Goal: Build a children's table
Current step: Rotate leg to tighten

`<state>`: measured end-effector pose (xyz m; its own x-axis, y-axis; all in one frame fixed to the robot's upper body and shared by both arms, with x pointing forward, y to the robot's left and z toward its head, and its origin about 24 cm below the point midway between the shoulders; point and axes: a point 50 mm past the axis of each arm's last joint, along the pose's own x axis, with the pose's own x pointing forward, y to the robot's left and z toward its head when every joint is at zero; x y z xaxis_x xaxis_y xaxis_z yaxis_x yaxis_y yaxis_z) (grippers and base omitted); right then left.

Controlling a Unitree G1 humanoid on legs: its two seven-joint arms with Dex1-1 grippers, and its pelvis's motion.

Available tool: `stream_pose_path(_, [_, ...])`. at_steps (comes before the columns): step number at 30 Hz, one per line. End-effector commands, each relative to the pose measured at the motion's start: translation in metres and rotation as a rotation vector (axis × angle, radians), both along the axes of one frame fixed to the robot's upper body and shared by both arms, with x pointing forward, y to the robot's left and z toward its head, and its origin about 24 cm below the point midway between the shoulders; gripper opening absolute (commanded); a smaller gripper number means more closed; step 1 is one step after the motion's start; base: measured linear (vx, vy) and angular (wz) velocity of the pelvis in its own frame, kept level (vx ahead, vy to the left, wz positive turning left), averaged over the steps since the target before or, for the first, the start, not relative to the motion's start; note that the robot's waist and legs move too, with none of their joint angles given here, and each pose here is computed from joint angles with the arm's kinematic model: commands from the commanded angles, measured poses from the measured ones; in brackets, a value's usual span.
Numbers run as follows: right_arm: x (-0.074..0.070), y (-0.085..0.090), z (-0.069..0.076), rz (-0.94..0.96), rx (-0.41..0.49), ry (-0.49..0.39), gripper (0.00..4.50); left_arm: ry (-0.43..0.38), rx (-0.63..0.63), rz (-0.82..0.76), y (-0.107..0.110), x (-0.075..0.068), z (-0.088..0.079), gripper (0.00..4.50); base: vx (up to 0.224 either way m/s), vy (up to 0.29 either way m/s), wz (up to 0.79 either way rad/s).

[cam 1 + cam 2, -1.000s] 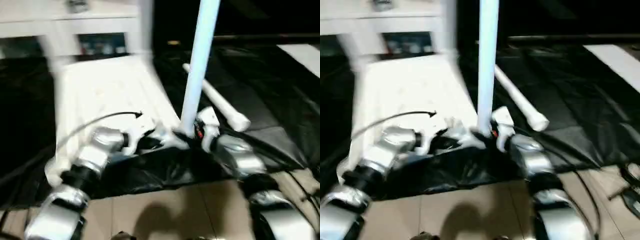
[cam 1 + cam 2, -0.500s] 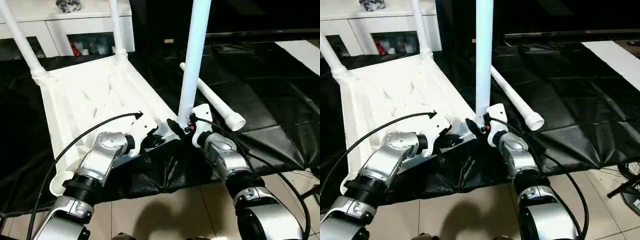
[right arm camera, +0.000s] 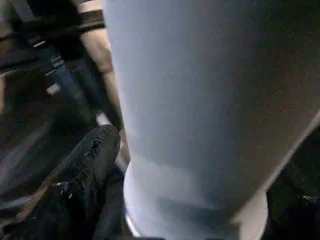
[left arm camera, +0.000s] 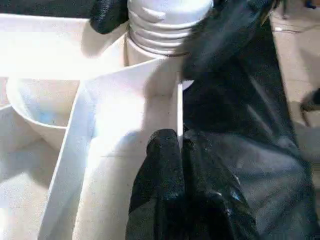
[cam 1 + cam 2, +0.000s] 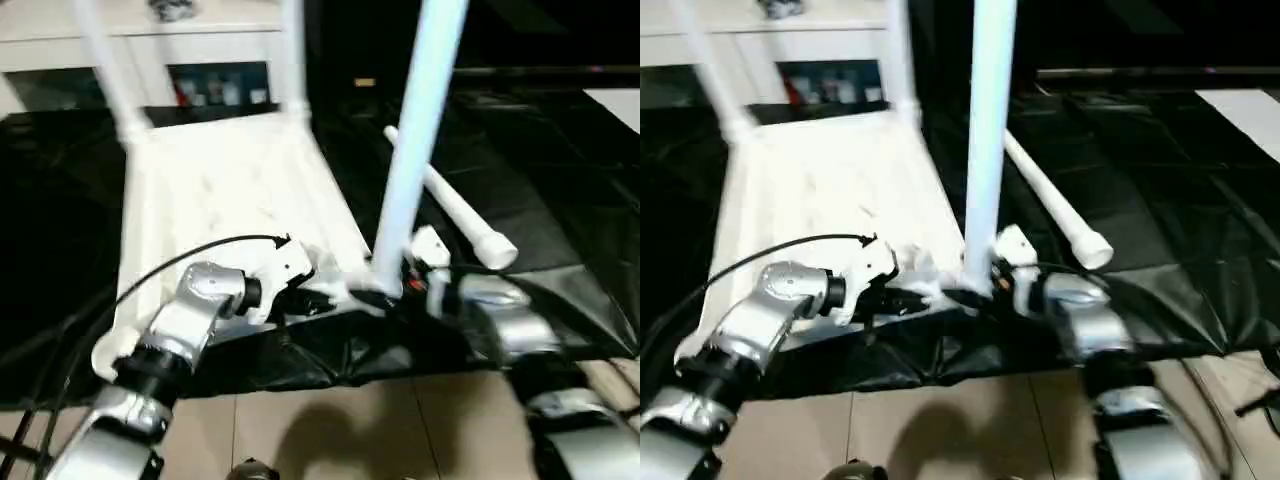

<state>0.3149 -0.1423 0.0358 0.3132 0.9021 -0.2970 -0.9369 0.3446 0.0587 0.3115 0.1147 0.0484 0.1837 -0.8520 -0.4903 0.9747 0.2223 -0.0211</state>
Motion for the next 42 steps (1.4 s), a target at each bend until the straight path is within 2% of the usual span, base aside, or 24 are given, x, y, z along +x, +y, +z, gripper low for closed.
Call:
stream_pose_path(1, [-0.020,0.028,-0.010,0.243,0.002,0.084,3.55,-0.055,0.002,-0.009,-0.008,0.010,0.011,0.00,0.000,0.000,0.00])
stream_pose_path(4, [-0.025,0.026,-0.008,0.311,-0.014,0.112,3.43,-0.058,0.026,-0.017,-0.002,0.014,0.013,0.00,0.000,0.000,0.00])
stream_pose_path(10, [-0.027,0.026,-0.008,0.323,-0.012,0.128,2.88,-0.056,0.023,-0.026,0.000,0.016,0.013,0.00,0.000,0.000,0.00])
stream_pose_path(12, [-0.028,0.027,-0.008,0.320,-0.009,0.132,2.83,-0.054,0.019,-0.028,-0.001,0.016,0.013,0.00,0.000,0.000,0.00])
stream_pose_path(15, [-0.024,0.030,-0.012,0.233,-0.007,0.105,2.78,-0.057,-0.012,-0.008,-0.004,0.017,0.013,0.00,0.000,0.000,0.00])
stream_pose_path(16, [-0.016,0.033,-0.015,0.111,0.004,0.091,2.77,-0.062,-0.036,0.024,-0.006,0.018,0.014,0.00,0.000,0.000,0.00])
stream_pose_path(19, [-0.010,0.035,-0.017,0.019,0.008,0.087,2.76,-0.068,-0.045,0.045,-0.008,0.019,0.015,0.00,0.000,0.000,0.00])
stream_pose_path(20, [0.002,0.040,-0.022,-0.200,0.014,0.087,2.76,-0.083,-0.071,0.104,-0.013,0.020,0.016,0.00,0.000,0.000,0.00])
stream_pose_path(21, [0.003,0.040,-0.022,-0.207,0.014,0.088,2.76,-0.084,-0.072,0.106,-0.013,0.020,0.016,0.00,0.000,0.000,0.00])
stream_pose_path(24, [0.014,0.053,-0.028,-0.452,0.028,0.098,2.75,-0.112,-0.111,0.215,-0.024,0.020,0.019,0.00,-0.009,0.006,-0.06])
stream_pose_path(28, [0.018,0.061,-0.028,-0.542,0.037,0.103,2.75,-0.128,-0.123,0.251,-0.031,0.018,0.020,0.00,-0.007,0.005,-0.05])
stream_pose_path(31, [0.021,0.075,-0.025,-0.584,0.058,0.083,2.75,-0.128,-0.143,0.249,-0.045,0.007,0.019,0.00,0.000,0.000,0.00])
stream_pose_path(32, [0.021,0.075,-0.025,-0.584,0.058,0.083,2.75,-0.128,-0.143,0.249,-0.045,0.007,0.019,0.00,0.000,0.000,0.00])
stream_pose_path(33, [0.022,0.076,-0.024,-0.578,0.060,0.069,3.10,-0.125,-0.148,0.244,-0.047,0.006,0.019,0.00,0.000,0.000,0.00])
stream_pose_path(35, [0.023,0.076,-0.021,-0.574,0.090,0.070,3.48,-0.123,-0.143,0.235,-0.046,0.005,0.018,0.00,0.000,0.000,0.00])
stream_pose_path(38, [0.025,0.072,-0.018,-0.556,0.100,0.038,3.66,-0.123,-0.134,0.222,-0.042,0.007,0.018,0.00,0.000,0.000,0.00])
stream_pose_path(42, [0.026,0.063,-0.009,-0.467,0.113,-0.029,3.66,-0.111,-0.127,0.146,-0.035,0.005,0.019,0.00,0.000,0.000,0.00])
